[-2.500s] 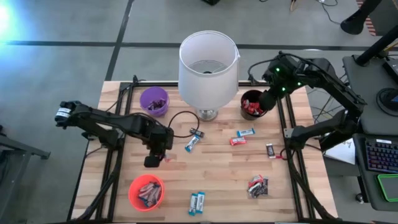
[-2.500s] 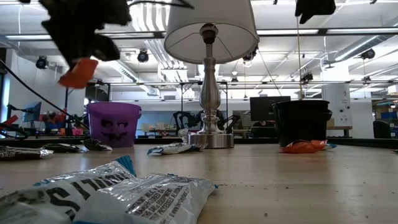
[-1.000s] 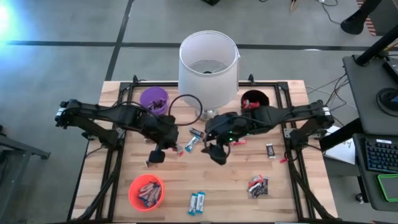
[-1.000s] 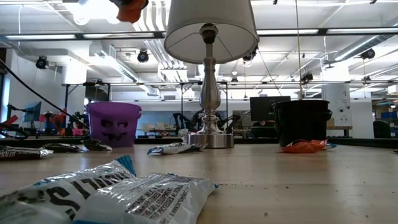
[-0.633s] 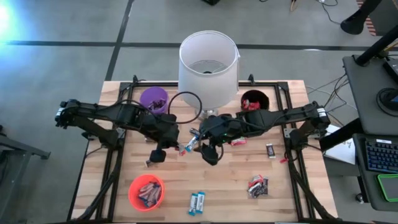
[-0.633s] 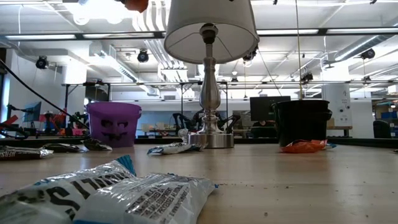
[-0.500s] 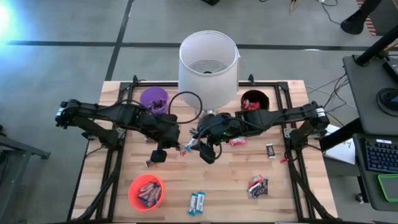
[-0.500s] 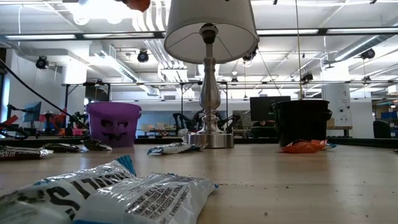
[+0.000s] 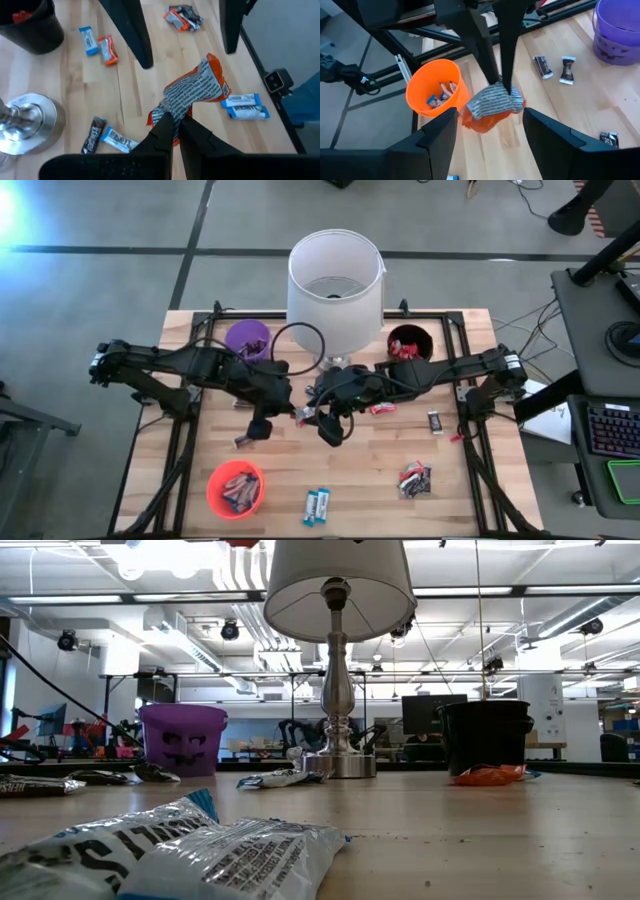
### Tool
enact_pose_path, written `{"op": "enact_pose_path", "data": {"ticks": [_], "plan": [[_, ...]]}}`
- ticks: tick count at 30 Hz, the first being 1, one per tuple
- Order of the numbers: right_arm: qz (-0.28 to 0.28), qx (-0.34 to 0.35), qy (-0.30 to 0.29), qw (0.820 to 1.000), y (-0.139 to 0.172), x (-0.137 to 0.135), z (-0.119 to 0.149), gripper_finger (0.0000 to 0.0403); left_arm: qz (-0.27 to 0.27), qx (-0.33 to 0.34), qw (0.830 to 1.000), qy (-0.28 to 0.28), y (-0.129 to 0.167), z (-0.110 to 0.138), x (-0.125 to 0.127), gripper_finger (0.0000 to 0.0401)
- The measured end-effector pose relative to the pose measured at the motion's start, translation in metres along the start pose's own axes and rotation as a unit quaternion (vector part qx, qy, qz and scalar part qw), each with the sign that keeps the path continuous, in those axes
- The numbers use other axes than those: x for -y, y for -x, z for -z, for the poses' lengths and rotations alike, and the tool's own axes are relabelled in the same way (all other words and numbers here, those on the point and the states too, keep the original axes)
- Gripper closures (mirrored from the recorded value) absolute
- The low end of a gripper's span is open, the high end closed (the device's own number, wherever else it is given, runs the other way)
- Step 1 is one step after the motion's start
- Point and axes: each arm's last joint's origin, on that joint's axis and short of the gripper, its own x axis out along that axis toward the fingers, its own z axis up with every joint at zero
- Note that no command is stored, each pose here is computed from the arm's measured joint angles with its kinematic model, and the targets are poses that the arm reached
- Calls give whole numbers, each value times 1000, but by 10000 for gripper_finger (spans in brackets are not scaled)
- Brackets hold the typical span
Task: Organize candy in baskets
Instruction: Put the orange chocolate bar into the black bucket
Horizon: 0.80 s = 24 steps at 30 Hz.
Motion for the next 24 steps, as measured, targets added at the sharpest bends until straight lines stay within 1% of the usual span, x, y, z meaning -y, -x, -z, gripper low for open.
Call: {"op": "enact_pose_path", "data": {"ticks": [7, 17, 19, 22, 24], "plan": [[-8, 16, 0, 1000, -5, -1, -2, 183, 0, 19, 1000, -8, 0, -4, 0, 401], [2, 0, 0, 1000, -20, 1, 4, 183, -9, 21, 1000, -15, 0, -4, -1, 401], [14, 6, 0, 1000, -20, 2, 3, 184, -10, 21, 1000, -15, 0, -4, -1, 401], [22, 10, 0, 1000, -20, 3, 3, 198, -12, 21, 1000, -18, 0, -4, -1, 401], [21, 10, -1, 1000, -20, 3, 3, 225, -13, 21, 999, -20, 0, -4, -1, 401]]}}
